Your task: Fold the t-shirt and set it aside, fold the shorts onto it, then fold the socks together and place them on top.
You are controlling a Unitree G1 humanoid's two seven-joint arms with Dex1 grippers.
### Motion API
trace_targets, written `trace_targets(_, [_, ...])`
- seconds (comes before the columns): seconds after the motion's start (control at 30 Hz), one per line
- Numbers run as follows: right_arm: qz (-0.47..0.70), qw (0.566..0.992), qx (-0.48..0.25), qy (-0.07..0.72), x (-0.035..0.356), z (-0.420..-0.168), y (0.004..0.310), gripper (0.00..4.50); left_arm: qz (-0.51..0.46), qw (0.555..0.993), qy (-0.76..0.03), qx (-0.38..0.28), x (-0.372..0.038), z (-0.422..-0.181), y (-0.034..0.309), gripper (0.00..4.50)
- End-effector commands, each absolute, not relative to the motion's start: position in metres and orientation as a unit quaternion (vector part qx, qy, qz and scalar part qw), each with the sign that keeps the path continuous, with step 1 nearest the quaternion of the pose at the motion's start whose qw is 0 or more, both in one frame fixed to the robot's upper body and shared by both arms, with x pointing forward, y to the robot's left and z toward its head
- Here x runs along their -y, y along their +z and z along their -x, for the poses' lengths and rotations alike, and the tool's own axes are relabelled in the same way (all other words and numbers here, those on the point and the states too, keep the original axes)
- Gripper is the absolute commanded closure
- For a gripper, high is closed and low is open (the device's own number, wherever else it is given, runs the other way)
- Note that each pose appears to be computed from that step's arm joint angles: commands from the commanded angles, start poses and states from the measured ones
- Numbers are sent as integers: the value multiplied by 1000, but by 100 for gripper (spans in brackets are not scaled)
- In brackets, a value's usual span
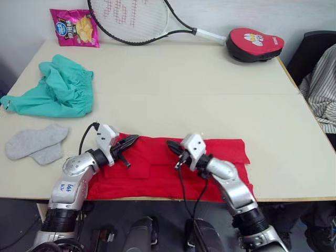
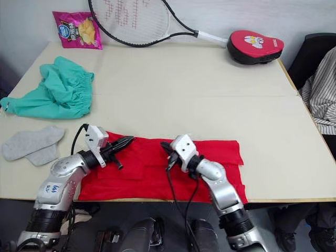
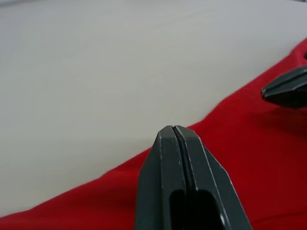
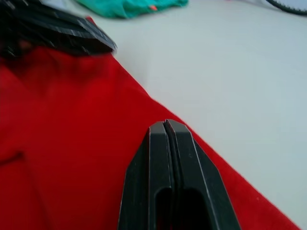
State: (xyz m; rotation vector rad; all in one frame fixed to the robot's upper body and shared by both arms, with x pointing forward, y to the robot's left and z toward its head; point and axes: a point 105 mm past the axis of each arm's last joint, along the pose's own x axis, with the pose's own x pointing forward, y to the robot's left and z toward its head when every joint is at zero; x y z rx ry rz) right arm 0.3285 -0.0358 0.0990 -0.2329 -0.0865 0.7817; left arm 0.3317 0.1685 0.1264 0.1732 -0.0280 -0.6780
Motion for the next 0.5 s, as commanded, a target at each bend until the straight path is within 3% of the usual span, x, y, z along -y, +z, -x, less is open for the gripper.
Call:
trace_targets(0.03, [109, 949, 47, 293, 71, -346, 101, 448, -97, 953, -287, 13, -179, -340, 126, 450])
trace_targets(0.23, [140, 965, 16, 222, 141, -348, 87, 448, -102, 974, -200, -27, -206, -352, 108, 450])
trace_targets(0.33, [146, 979, -10, 141, 206, -343, 80, 448, -72, 990, -120, -35, -236, -367, 107, 450])
trace_targets(0.5, [139, 986, -3, 89, 248, -333, 82, 448, -49, 992, -111, -14, -249, -372, 113, 450])
